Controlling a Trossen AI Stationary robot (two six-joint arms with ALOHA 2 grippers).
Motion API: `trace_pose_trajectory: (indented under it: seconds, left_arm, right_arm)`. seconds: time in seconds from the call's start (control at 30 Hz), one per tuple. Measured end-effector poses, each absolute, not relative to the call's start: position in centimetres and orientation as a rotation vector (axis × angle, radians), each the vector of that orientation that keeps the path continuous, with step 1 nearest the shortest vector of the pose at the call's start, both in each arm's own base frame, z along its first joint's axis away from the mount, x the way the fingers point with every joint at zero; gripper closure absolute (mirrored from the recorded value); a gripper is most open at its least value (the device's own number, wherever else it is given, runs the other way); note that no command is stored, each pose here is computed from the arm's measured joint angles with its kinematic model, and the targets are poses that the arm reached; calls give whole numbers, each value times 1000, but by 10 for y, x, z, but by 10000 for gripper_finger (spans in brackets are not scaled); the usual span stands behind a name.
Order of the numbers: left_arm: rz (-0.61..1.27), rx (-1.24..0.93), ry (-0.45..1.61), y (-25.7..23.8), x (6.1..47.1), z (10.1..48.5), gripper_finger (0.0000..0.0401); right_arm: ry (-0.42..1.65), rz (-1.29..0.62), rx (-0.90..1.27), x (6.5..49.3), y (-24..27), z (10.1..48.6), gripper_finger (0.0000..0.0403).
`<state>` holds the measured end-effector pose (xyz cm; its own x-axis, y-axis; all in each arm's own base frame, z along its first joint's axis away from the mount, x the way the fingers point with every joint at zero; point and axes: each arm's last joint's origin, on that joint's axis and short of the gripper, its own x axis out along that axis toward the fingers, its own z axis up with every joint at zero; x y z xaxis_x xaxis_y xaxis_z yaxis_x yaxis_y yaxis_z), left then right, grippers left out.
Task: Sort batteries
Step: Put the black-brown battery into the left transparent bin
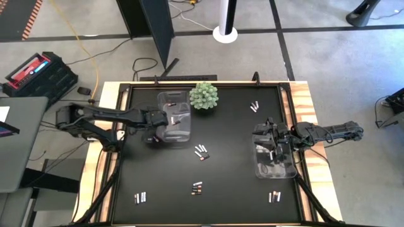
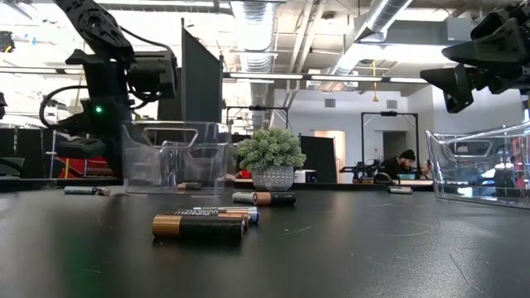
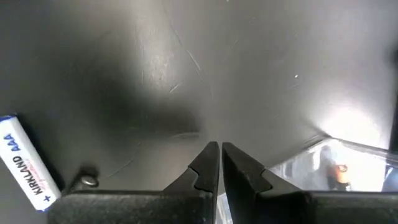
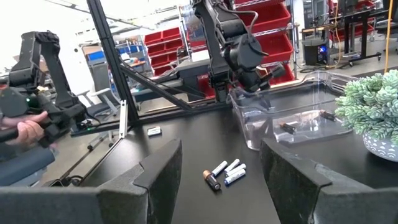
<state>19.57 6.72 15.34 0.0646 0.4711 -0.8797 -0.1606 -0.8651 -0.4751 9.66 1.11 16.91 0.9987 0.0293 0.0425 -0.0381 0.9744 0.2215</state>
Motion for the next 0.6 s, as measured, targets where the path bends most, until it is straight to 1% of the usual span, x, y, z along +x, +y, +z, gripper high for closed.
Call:
trace_pose_trajectory:
  seconds: [0.27,0.6]
  left_arm:
    - [1915,-1911,-228,65,202,139,385]
    - [1870,-1923,-161,49,207,138,385]
  right_arm:
    - [-39,34,224,97,11,169,168]
    - [-39,34,224,97,11,169,168]
